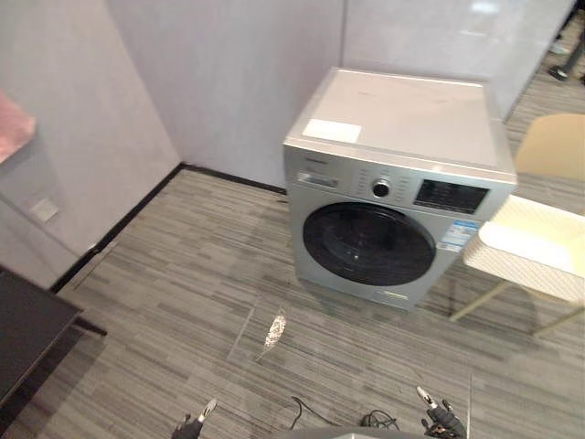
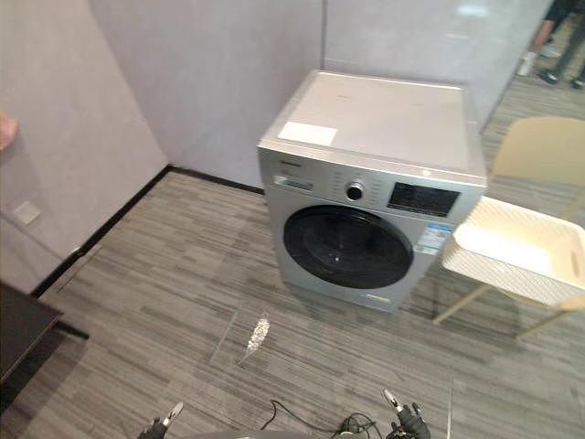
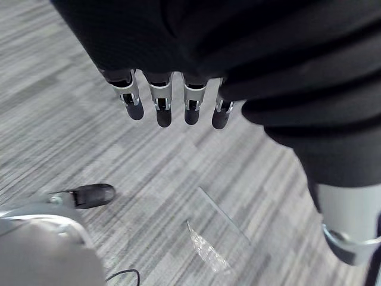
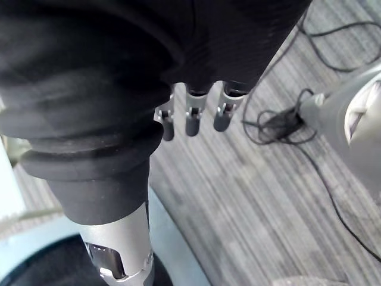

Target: Pick up the laundry basket with both hands and put the clothes into the washing machine.

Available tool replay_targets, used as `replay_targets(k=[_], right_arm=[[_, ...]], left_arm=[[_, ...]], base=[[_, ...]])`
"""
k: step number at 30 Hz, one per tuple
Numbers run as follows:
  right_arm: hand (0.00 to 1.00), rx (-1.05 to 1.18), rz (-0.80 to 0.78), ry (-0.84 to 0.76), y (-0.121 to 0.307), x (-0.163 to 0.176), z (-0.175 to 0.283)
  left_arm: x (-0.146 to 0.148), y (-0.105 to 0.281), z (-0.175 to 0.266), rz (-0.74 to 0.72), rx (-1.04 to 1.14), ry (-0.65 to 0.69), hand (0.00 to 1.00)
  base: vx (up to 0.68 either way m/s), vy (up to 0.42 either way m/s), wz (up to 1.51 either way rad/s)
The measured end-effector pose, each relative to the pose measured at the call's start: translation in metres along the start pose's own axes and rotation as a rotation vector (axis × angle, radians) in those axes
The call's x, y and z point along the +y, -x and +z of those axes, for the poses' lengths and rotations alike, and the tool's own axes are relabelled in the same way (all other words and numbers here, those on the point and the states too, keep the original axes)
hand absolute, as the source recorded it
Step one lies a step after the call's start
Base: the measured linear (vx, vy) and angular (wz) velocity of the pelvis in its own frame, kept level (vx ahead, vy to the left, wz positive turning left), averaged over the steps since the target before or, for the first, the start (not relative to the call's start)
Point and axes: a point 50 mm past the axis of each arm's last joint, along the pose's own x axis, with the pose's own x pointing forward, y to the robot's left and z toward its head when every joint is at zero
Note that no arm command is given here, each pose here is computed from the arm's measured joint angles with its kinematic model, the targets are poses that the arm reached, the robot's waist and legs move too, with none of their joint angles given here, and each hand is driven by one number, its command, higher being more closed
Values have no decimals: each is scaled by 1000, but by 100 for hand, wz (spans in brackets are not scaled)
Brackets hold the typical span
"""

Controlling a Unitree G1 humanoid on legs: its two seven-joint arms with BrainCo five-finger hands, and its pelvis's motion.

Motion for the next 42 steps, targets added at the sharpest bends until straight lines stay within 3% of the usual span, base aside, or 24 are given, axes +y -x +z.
replay_targets(k=[8,14,19,23,30,34,36,38,42], right_arm=[[0,78,-31,95,-3,-7,-6],[0,126,36,164,-3,12,-19],[0,149,-9,123,4,-4,-28],[0,199,-48,107,10,-18,-39],[0,135,-41,182,-8,-11,5],[0,214,-20,186,-1,-9,-22],[0,195,-50,113,-2,-11,-19],[0,172,-47,51,-4,-3,-16],[0,75,13,21,-11,22,3]], left_arm=[[-10,4,-18,23,76,325,0],[-7,-5,15,-22,-12,97,0],[-17,-6,26,-52,-47,10,0],[-14,-8,40,-32,-96,58,0],[-35,-7,33,-56,-55,185,0],[-25,-7,37,-30,-77,140,0],[-39,-6,36,-68,-76,83,0],[-37,-7,37,-71,-79,12,0],[-28,-8,40,-51,-82,-6,0]], base=[[44,127,87],[163,36,94],[236,-173,79],[376,-451,67],[506,-552,32],[337,-248,49],[273,-47,91],[286,-15,133],[106,-34,65]])
